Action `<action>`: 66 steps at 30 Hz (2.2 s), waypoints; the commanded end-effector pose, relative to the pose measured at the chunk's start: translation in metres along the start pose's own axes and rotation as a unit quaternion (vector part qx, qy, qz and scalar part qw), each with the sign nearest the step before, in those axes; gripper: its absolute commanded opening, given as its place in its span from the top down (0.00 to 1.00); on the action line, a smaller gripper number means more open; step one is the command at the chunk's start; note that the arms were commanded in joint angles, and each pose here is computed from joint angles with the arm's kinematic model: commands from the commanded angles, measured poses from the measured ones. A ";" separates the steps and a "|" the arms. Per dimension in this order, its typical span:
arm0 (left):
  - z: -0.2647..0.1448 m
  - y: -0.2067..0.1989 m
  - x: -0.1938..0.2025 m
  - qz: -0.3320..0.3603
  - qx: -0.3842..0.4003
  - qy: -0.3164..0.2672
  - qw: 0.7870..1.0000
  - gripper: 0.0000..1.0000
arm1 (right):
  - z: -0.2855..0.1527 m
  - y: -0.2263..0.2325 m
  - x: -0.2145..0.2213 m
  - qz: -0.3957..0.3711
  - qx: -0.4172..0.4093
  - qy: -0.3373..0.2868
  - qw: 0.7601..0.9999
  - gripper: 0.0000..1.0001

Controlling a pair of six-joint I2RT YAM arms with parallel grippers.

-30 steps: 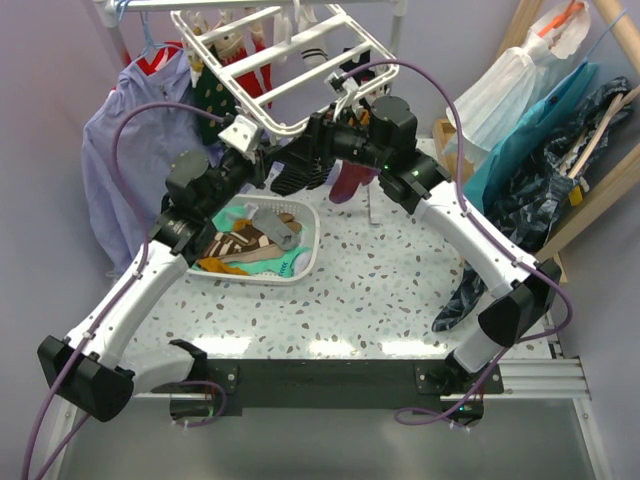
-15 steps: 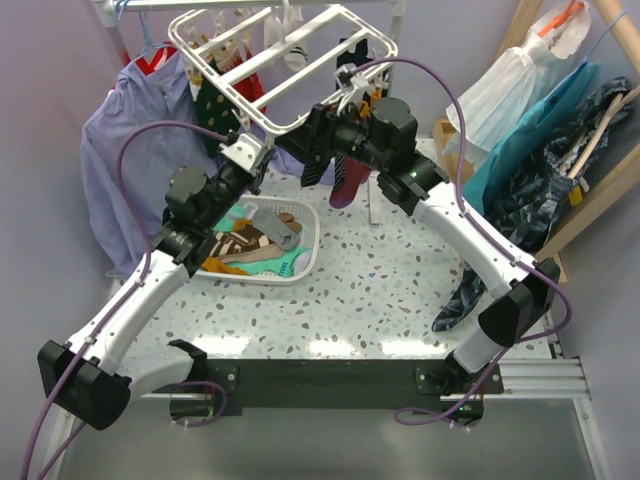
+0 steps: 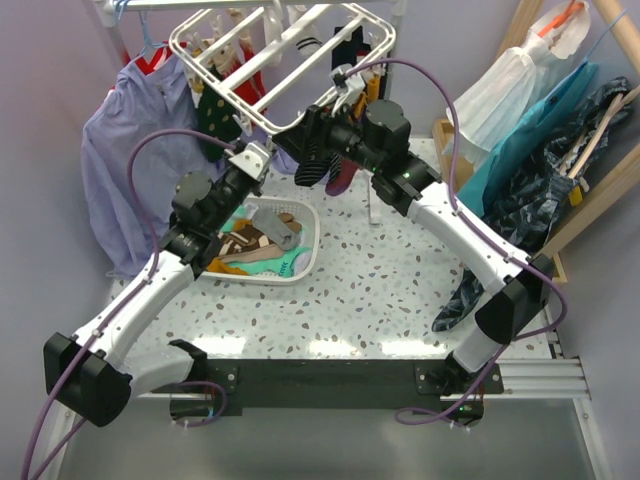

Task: Clip the socks to the hanger
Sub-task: Open the clamp at the hanger.

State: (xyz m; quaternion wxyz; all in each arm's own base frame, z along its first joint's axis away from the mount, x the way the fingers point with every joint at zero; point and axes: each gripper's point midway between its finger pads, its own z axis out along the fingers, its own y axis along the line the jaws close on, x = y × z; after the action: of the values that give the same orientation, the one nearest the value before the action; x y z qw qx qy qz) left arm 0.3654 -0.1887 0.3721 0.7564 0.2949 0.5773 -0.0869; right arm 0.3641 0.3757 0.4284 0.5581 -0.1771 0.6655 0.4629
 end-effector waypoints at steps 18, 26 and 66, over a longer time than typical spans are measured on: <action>0.010 -0.056 0.002 -0.001 0.102 0.034 0.994 1.00 | 0.012 0.035 -0.027 -0.074 -0.034 -0.052 0.995 0.45; 0.012 -0.056 0.002 0.000 0.106 0.041 0.994 0.99 | 0.011 0.034 -0.028 -0.068 -0.031 -0.054 0.996 0.69; -0.129 -0.029 0.148 -0.348 -0.264 0.311 0.844 0.12 | 0.007 0.012 -0.016 -0.074 0.019 -0.044 0.996 0.97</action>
State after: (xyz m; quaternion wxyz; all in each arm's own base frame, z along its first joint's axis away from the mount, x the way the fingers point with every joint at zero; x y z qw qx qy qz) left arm 0.3053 -0.1437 0.2522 0.5749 0.0114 0.8066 -0.1371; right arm 0.3638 0.3908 0.4355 0.6030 -0.1970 0.6446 0.4267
